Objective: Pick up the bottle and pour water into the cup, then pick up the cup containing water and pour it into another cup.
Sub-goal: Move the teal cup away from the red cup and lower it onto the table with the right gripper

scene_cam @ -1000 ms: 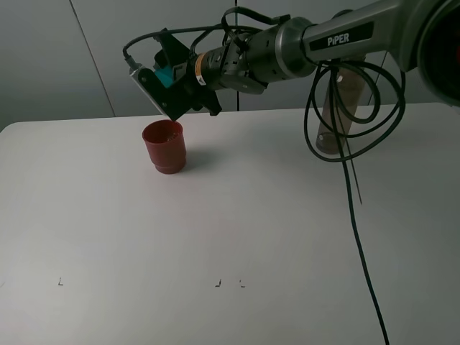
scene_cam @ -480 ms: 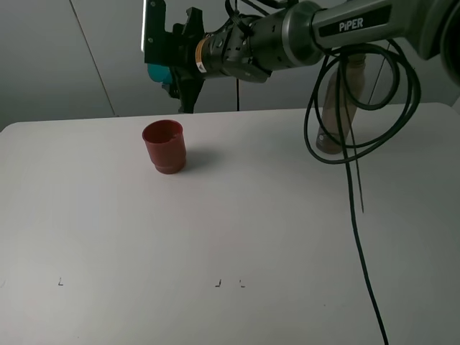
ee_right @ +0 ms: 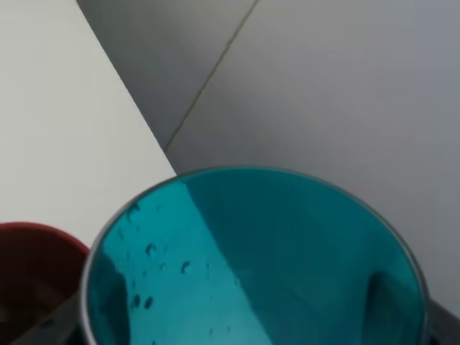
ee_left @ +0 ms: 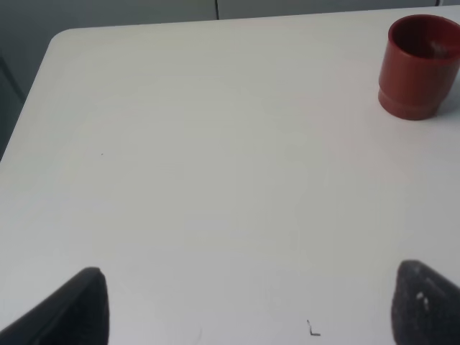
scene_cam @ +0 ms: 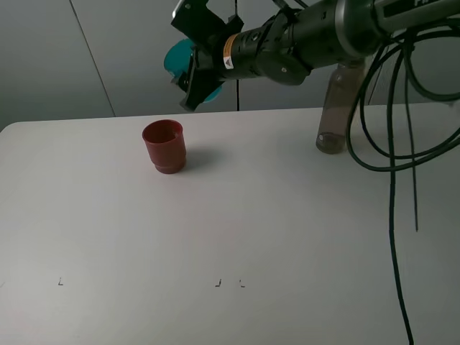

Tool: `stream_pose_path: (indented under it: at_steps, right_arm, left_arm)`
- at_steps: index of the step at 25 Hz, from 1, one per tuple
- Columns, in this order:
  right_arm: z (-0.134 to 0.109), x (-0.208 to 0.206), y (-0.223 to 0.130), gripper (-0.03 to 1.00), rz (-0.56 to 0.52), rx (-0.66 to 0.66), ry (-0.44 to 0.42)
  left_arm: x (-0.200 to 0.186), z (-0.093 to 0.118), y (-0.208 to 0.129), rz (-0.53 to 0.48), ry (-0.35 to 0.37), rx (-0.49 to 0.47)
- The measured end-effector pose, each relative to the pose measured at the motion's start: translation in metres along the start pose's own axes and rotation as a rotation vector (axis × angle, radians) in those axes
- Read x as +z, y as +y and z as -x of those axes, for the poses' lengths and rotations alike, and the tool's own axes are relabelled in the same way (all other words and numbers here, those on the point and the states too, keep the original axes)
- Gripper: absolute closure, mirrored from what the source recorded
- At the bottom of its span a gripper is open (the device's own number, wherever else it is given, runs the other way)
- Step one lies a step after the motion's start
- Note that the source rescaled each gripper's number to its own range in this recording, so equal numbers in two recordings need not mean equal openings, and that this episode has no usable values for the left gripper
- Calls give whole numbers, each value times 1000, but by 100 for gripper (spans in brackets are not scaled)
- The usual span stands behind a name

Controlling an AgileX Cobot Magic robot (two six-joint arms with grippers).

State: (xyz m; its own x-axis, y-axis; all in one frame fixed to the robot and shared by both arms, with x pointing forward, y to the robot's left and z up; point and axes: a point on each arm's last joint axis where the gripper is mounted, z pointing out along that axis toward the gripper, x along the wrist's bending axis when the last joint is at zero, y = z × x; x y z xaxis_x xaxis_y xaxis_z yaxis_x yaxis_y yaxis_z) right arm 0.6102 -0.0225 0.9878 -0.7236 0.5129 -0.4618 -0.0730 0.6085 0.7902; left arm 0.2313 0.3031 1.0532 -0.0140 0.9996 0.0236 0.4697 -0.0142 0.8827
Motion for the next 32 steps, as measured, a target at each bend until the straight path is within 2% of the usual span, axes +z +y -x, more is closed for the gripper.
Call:
stream_pose_path:
  at_steps: [6,12,14,20,24,32]
  right_arm:
    - [5,-45,-28,82,-5,208,-27]
    - [-7,-87,-67,82,184,370,-62]
    - [-18,-97,-81,82,199,398,-55]
    - [-40,-113,-107,82,171,437,-25]
    - [-41,-124,-119,82,179,457,-41]
    - [-42,-143,-152,82,70,492,-81]
  left_arm:
    - [0,0,0,0,0,-7]
    - [0,0,0,0,0,-7]
    - [0,0,0,0,0,-7]
    - [0,0,0,0,0,-7]
    - [0,0,0,0,0,-7]
    - [0,0,0,0,0,-7]
